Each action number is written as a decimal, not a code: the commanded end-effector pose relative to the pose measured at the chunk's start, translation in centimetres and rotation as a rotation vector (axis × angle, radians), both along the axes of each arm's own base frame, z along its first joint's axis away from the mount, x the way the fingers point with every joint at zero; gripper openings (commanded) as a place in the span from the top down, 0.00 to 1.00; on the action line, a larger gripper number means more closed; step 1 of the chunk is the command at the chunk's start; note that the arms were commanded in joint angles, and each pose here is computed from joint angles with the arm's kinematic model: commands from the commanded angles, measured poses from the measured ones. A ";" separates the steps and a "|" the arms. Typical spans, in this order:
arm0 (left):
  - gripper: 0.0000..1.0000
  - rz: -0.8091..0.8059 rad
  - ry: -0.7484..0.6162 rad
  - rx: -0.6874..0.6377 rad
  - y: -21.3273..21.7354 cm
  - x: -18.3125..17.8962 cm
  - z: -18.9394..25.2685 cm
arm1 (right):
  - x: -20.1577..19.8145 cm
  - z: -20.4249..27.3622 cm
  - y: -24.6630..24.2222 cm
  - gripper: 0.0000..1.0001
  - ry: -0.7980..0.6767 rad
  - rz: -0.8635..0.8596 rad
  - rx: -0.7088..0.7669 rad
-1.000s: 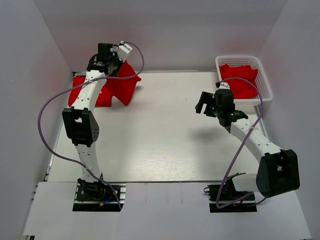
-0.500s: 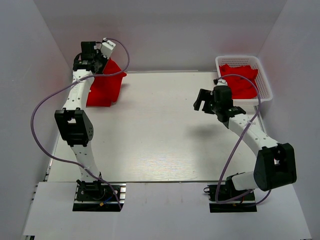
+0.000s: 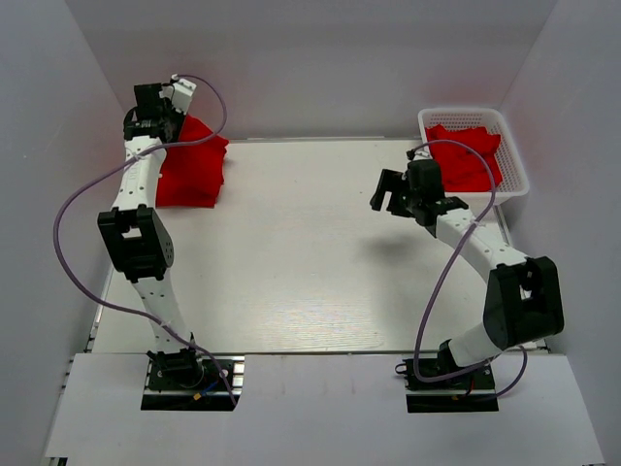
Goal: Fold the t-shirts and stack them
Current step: Put the neatly folded tshirt into the corner of the board with the left arm
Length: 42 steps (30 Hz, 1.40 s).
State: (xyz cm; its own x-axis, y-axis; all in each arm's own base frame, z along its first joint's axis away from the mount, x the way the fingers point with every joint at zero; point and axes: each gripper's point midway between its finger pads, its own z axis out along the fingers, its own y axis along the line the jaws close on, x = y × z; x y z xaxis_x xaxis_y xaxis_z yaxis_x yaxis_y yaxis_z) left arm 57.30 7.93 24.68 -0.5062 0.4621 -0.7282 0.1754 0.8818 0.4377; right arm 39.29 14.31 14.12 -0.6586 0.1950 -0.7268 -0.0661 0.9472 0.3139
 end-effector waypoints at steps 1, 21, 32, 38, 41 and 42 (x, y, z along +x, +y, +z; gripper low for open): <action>1.00 0.068 -0.008 0.001 2.2 1.0 -1.3 | 1.7 1.9 0.8 0.10 -0.033 0.007 0.016; 0.00 0.596 -0.059 0.092 12.3 1.9 -5.0 | 3.4 0.1 1.8 0.10 0.046 0.023 0.011; 0.00 0.421 -0.046 -0.268 4.8 1.0 -2.0 | 1.7 2.2 1.1 0.10 -0.014 0.037 0.015; 0.00 0.114 0.002 -0.644 -9.3 -0.3 -3.0 | 0.0 0.4 2.3 0.10 0.025 0.106 0.061; 0.00 0.034 0.027 -0.621 -16.1 -2.8 -3.5 | -0.7 -0.8 2.3 0.10 0.052 0.116 0.063; 0.00 0.013 0.037 -0.610 -17.9 -3.6 -3.9 | -1.1 -1.4 2.2 0.10 0.064 0.118 0.058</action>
State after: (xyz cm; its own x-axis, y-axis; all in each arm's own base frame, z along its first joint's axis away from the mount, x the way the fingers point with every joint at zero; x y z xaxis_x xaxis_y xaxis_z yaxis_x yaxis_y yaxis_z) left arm 55.51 -1.82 16.94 -0.6134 -0.0377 -0.7889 0.0227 0.9976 -0.0653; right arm 38.87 16.02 12.95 -0.7223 0.1646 -0.6717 -0.1216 0.9259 0.3576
